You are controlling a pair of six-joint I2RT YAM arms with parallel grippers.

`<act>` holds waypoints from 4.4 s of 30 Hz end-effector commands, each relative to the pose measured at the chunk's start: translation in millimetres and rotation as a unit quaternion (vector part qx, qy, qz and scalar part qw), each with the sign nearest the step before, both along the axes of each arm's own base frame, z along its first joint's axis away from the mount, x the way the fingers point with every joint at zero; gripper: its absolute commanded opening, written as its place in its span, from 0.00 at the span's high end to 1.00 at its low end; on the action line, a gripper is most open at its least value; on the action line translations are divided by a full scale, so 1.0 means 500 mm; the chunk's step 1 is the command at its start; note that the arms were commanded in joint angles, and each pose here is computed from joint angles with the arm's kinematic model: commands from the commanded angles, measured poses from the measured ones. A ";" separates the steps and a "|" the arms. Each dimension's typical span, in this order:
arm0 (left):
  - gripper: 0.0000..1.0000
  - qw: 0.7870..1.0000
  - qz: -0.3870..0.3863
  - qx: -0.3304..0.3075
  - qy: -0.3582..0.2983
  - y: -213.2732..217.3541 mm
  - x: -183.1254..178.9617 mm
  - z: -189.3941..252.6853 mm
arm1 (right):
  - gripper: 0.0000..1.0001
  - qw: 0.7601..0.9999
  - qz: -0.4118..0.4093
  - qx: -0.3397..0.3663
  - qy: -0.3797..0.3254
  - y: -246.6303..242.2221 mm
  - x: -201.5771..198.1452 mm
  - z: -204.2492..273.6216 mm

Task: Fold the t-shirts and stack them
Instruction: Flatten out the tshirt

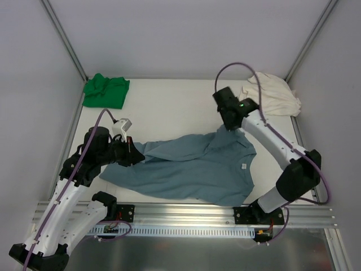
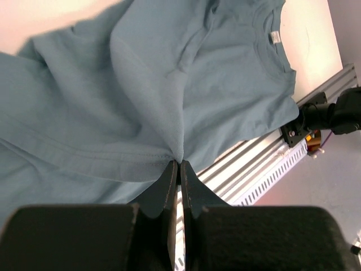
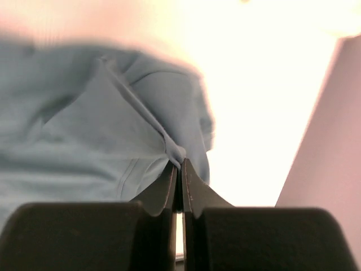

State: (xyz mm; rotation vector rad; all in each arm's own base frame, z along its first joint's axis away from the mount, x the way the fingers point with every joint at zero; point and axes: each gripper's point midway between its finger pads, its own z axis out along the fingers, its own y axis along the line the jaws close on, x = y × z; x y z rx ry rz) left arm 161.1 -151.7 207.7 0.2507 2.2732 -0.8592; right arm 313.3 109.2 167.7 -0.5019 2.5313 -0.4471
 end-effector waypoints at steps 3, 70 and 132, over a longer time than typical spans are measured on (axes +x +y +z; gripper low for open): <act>1.00 0.997 0.010 0.019 -0.077 0.009 0.049 0.106 | 0.99 0.981 -0.098 0.040 -0.162 -0.125 0.049 0.275; 1.00 0.887 0.115 -0.114 -0.433 0.131 -0.125 0.780 | 0.99 0.690 -0.039 0.408 -0.596 -0.183 -0.384 0.949; 1.00 0.773 0.102 -0.204 -0.592 0.189 -0.328 0.939 | 0.99 0.569 0.051 0.451 -0.686 -0.153 -0.519 1.093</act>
